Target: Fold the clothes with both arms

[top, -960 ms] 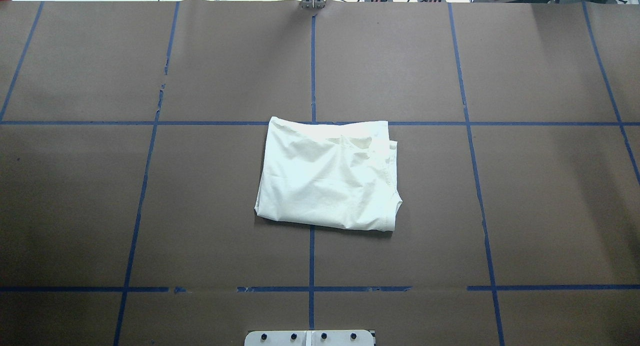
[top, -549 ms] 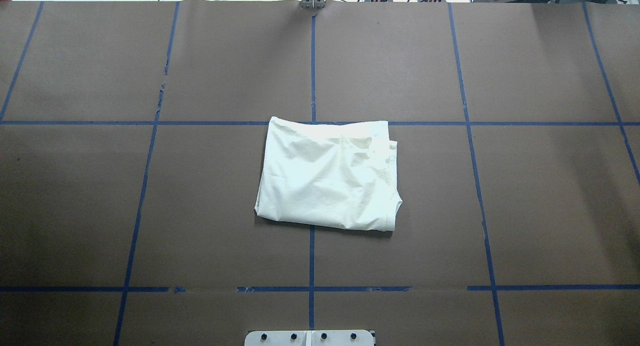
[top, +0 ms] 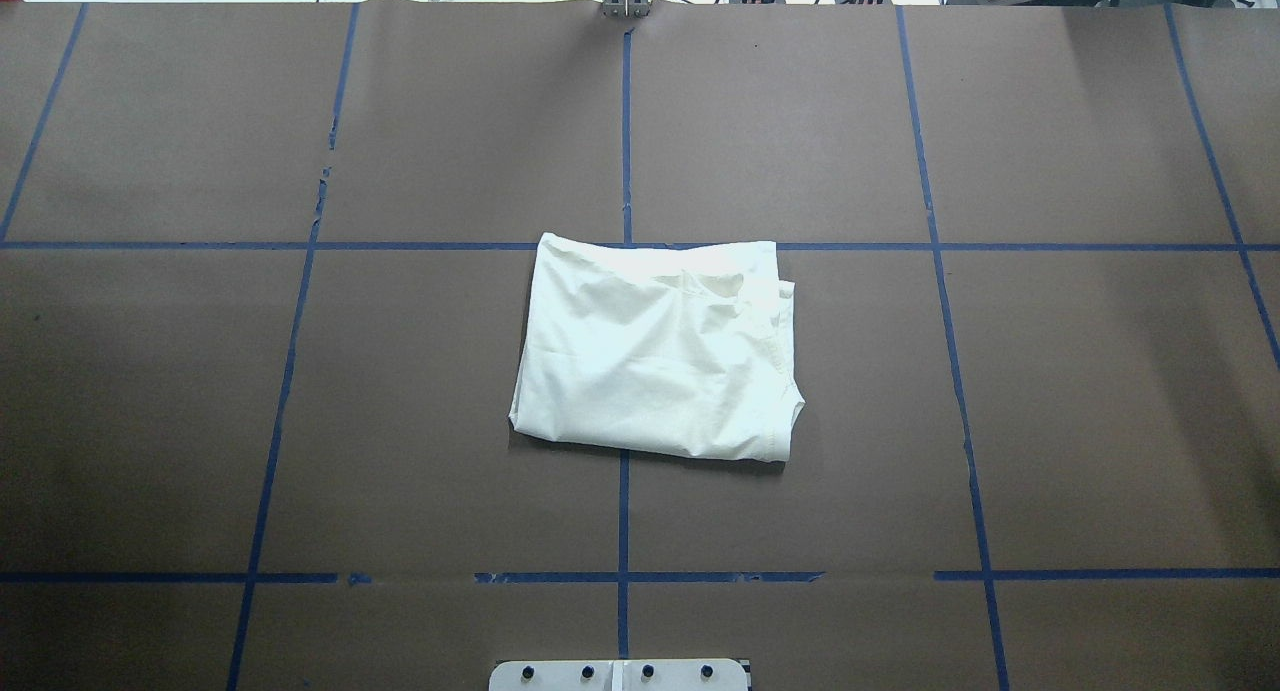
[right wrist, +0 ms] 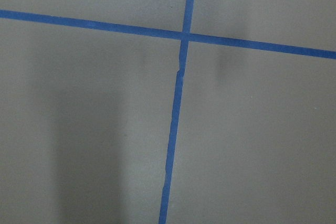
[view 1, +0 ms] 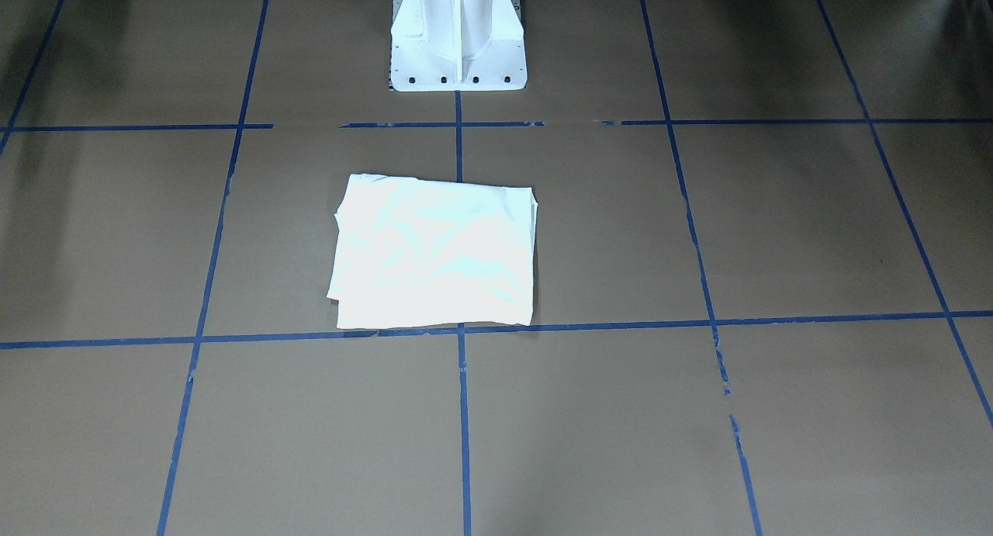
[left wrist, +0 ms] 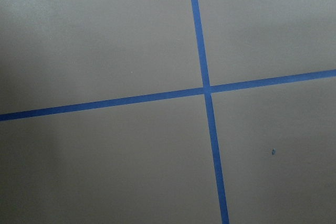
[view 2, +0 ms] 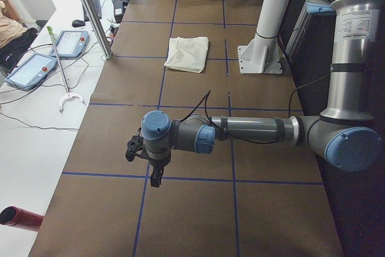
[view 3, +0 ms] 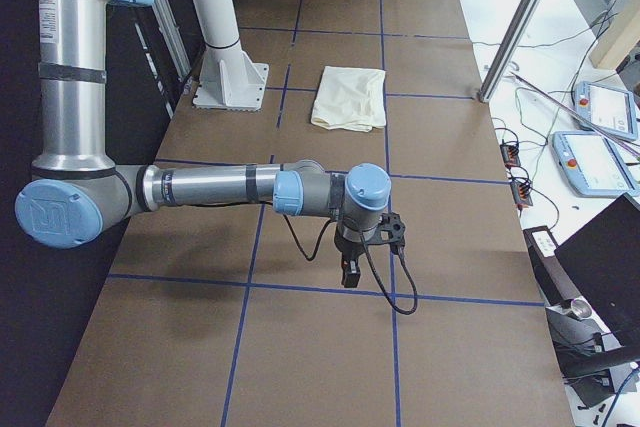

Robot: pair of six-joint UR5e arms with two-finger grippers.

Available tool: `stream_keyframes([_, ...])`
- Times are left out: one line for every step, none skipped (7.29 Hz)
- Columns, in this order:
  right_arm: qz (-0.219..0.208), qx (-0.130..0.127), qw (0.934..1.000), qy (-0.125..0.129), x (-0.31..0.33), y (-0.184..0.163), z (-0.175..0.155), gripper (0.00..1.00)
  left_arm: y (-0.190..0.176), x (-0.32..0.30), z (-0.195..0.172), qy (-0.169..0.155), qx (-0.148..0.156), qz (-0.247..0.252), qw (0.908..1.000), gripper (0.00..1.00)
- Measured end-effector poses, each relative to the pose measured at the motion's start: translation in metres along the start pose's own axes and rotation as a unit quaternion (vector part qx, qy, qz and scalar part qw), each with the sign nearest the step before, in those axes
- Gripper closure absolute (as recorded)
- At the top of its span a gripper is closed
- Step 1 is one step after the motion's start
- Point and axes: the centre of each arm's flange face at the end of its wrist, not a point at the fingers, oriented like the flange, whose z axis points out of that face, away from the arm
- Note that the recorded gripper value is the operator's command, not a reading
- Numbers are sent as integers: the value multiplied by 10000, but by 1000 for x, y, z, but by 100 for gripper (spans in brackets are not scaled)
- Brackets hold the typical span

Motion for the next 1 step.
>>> stream_keyframes([-4,-4,10000,-2,0,0,0,0,0,0,0,1,-1,1,10000,1])
